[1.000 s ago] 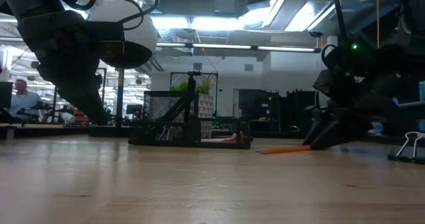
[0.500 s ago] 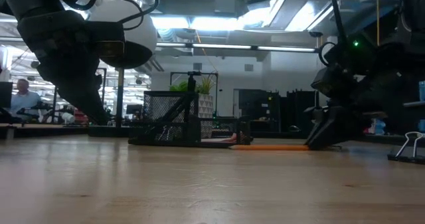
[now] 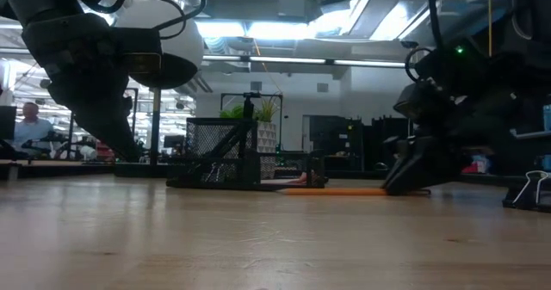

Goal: Pick and place office supplies into organizer
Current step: Put the yellow pencil into the black desk organizer

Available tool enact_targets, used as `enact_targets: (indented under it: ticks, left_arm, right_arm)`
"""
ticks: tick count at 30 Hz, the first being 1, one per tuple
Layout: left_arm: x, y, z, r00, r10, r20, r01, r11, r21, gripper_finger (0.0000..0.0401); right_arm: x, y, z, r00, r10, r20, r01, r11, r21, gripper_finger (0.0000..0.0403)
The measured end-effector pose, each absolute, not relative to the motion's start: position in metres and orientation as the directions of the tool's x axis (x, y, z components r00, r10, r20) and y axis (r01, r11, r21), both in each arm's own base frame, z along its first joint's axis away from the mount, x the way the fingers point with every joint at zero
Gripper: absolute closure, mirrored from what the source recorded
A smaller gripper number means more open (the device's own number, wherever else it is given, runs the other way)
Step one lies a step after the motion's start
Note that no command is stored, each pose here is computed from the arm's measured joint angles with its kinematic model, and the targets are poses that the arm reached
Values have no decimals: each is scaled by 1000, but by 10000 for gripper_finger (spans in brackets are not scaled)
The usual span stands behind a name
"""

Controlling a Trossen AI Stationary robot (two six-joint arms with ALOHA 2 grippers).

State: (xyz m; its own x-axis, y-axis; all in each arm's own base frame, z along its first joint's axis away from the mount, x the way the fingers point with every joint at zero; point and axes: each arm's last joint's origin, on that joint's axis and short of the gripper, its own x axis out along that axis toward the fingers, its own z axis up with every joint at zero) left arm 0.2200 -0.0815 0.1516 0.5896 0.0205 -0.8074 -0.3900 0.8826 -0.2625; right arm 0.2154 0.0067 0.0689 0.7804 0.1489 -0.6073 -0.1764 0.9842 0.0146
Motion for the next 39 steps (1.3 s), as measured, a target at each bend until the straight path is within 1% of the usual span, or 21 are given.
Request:
enact_targets:
  ticks: [7, 12, 20, 23, 28, 30, 39]
  left_arm:
    - [220, -82, 152, 589, 20, -808, -389, 883, -263, 304]
    - [220, -82, 152, 590, 19, -808, -389, 883, -263, 304]
    - [220, -82, 152, 589, 20, -808, -390, 883, -262, 304]
    - [220, -82, 152, 590, 20, -808, -390, 883, -263, 304]
    - [220, -82, 152, 589, 20, -808, -387, 884, -261, 304]
    - [220, -82, 152, 590, 20, -807, -378, 890, -254, 304]
    - [220, -82, 152, 590, 20, -807, -376, 891, -253, 304]
  right_arm:
    - [217, 8, 68, 798, 146, -584, -156, 987, 35, 364]
    - [217, 7, 68, 802, 104, -589, -102, 994, 37, 363]
    - [217, 7, 68, 802, 98, -589, -91, 995, 41, 361]
    - [217, 7, 68, 802, 95, -589, -99, 995, 26, 346]
    - [217, 6, 69, 805, 92, -586, -99, 995, 20, 304]
    - [218, 7, 70, 814, 101, -573, -108, 994, 22, 293]
    - [213, 7, 69, 818, 112, -564, -101, 994, 51, 286]
